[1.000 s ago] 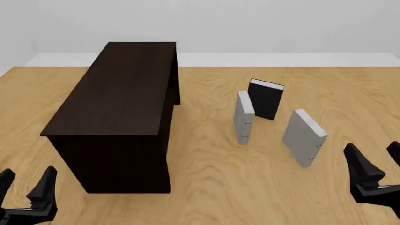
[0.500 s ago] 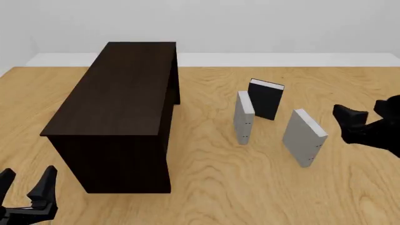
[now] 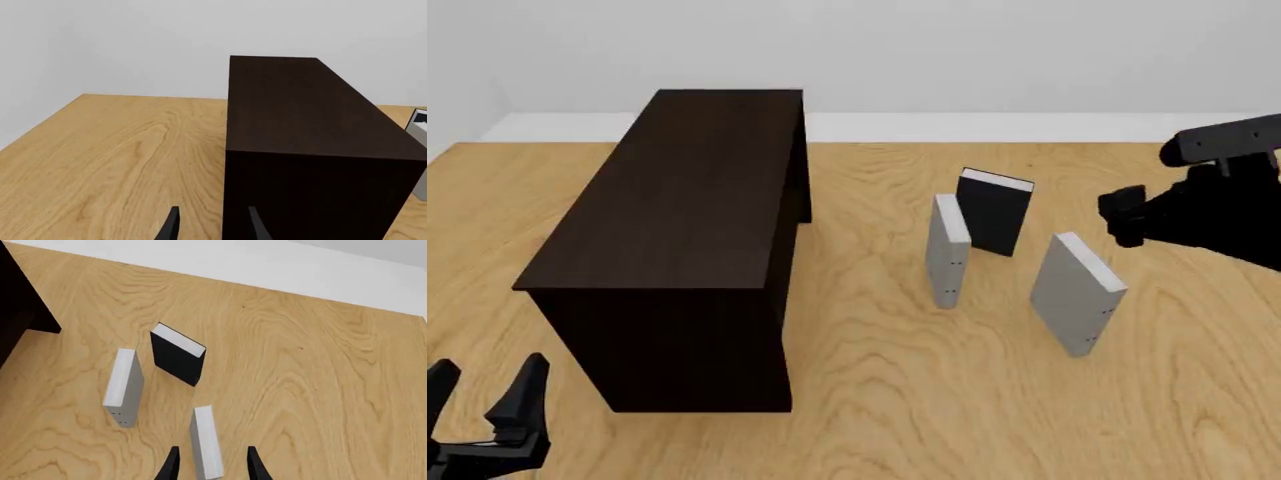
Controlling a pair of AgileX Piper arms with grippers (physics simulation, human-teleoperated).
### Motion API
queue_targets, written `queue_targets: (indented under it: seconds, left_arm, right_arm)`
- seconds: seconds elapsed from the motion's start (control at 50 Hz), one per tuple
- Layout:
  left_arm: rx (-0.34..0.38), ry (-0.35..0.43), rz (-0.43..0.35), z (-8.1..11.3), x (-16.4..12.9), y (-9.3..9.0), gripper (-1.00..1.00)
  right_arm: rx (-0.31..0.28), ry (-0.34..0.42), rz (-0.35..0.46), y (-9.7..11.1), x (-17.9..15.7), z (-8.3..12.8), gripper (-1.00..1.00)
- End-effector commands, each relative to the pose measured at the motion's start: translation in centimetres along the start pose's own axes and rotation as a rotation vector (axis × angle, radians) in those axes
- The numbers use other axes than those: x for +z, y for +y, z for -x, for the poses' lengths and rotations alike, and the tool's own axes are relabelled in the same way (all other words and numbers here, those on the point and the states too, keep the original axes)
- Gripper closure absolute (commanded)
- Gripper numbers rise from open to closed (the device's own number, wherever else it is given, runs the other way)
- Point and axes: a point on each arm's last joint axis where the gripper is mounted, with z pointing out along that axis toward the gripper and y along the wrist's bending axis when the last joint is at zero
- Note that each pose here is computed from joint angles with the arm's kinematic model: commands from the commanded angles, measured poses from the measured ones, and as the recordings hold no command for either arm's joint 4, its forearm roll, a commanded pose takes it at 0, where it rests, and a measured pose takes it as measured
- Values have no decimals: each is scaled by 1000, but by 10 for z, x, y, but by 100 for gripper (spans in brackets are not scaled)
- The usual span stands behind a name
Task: Pick up the book on the right and place it under the cabinet shelf.
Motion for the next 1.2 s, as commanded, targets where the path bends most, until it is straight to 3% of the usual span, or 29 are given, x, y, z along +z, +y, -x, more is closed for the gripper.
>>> queue_targets:
  seconds: [0.02, 0.56, 1.2]
  left_arm:
    - [0, 0, 0, 0, 0, 0, -100]
    - [-1, 0, 1, 0, 0, 0, -100]
    - [0, 0, 1, 0, 0, 0, -100]
  right_arm:
    - [-2, 106, 18, 1, 41, -5, -100]
    - [-22, 208, 24, 0, 79, -31, -100]
    - [2, 310, 39, 8, 125, -82, -100]
